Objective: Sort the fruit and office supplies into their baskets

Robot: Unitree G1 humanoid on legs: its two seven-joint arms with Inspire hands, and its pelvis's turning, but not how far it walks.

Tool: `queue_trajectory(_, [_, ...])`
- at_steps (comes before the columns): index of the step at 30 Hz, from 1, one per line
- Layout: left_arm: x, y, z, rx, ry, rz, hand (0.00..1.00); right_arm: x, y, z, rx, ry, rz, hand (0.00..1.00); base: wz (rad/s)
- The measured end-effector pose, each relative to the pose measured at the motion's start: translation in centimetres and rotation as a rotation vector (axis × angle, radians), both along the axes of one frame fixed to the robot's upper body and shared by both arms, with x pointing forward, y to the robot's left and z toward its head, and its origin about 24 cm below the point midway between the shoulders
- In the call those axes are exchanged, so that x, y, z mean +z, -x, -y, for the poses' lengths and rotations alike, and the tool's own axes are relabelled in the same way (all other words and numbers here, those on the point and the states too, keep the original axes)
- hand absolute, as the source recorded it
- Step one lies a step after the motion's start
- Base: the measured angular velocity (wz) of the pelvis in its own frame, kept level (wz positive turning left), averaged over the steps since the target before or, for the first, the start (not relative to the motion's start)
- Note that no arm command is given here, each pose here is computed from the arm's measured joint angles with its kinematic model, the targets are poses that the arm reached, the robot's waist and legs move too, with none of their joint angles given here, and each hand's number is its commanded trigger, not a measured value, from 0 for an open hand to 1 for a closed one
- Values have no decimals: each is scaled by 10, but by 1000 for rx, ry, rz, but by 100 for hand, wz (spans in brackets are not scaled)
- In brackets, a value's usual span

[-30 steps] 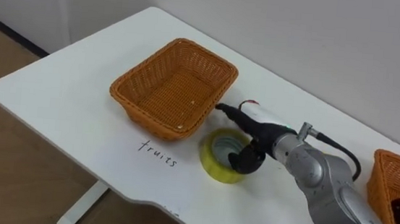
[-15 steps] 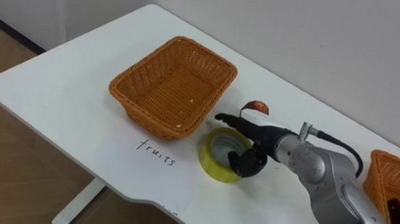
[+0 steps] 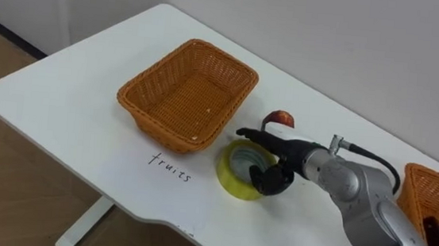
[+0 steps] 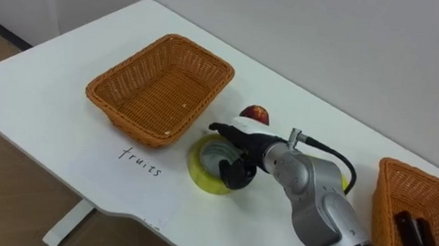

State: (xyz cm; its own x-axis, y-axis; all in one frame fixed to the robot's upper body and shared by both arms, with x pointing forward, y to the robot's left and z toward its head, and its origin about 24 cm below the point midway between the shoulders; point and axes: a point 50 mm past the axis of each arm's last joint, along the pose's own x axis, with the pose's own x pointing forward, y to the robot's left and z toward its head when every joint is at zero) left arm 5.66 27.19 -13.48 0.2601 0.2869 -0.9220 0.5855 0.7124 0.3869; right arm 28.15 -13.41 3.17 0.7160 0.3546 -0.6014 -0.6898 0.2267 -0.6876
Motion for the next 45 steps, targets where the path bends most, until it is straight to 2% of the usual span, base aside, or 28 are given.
queue_trajectory(3, [0,0,0,0,0,-1,0,-1,0,0,3,4,-14,0,0])
queue_trajectory(4, [0,0,0,0,1,-2,0,-2,1,0,4,5,-18,6,0])
queue_trajectory(5, [0,0,0,0,1,-2,0,-2,1,1,4,8,-25,18,0])
queue_trajectory(6, [0,1,0,-2,1,-2,0,-3,1,1,4,9,-31,56,0])
queue_trajectory(8, [0,1,0,-1,0,-4,0,-4,1,1,4,14,-41,100,0])
queue_trajectory(16, [-1,1,0,5,0,-9,0,-4,-9,5,-70,8,-51,100,0])
queue_trajectory(23, [0,-1,-2,15,-5,-7,0,-20,-7,3,-79,51,-104,100,1])
queue_trajectory(45, [-2,2,-3,27,5,-38,0,-23,-6,5,-91,49,-124,100,0])
